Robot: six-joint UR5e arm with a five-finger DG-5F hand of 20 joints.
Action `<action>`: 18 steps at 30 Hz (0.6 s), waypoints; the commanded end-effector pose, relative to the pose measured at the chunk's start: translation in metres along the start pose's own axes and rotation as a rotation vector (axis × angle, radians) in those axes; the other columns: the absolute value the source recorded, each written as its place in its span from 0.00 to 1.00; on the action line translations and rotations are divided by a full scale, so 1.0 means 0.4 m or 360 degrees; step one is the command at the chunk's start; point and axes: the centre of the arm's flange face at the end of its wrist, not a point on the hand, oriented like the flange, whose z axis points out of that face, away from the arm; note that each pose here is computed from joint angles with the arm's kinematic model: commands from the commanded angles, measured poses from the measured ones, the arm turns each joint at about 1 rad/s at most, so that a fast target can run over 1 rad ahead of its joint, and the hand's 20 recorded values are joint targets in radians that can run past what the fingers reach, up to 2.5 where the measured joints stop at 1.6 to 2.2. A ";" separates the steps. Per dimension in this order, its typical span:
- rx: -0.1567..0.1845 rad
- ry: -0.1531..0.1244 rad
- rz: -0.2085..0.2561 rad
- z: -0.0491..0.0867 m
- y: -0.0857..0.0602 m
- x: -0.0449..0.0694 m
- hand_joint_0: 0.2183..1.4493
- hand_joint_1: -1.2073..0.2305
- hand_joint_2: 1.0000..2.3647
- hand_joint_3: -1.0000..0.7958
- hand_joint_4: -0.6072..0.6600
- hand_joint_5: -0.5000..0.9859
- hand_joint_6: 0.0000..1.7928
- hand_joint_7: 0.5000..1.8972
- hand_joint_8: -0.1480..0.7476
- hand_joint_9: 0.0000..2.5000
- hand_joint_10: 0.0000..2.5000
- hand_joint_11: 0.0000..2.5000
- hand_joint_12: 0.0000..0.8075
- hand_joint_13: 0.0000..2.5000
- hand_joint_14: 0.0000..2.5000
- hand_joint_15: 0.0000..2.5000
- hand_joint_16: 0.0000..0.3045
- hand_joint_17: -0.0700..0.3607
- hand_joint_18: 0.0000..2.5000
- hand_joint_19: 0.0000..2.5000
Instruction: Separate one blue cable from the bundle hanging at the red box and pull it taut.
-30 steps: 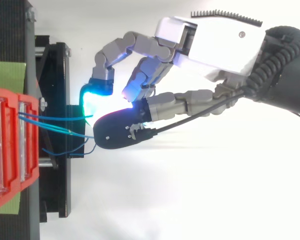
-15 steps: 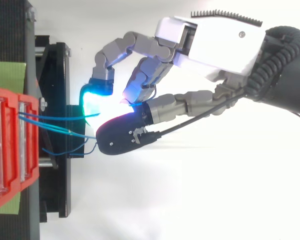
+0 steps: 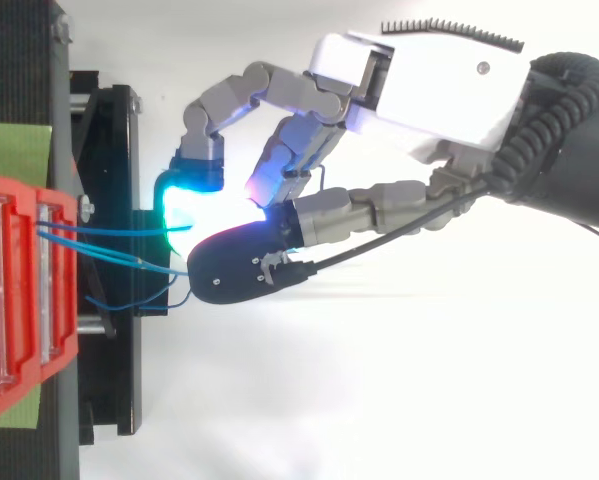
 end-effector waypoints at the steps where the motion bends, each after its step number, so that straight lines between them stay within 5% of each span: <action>1: 0.0000 -0.0004 0.0020 0.000 0.000 0.000 0.38 0.36 0.02 0.46 0.33 0.18 0.53 0.43 0.43 0.48 0.04 0.65 0.39 0.49 0.01 0.46 0.15 0.40 0.31 0.28; 10: -0.0006 -0.0030 0.0073 0.001 0.003 0.001 0.41 0.36 0.02 0.44 0.30 0.18 0.53 0.45 0.41 0.49 0.03 0.65 0.39 0.49 0.01 0.46 0.15 0.40 0.30 0.29; 16: -0.0008 -0.0013 0.0172 -0.002 0.005 0.021 0.44 0.37 0.01 0.39 0.28 0.17 0.53 0.47 0.40 0.49 0.02 0.65 0.38 0.49 0.01 0.46 0.15 0.40 0.30 0.29; 18: -0.0009 -0.0011 0.0191 -0.002 0.006 0.024 0.47 0.36 0.01 0.34 0.31 0.17 0.53 0.57 0.40 0.49 0.02 0.65 0.38 0.49 0.01 0.46 0.15 0.39 0.29 0.30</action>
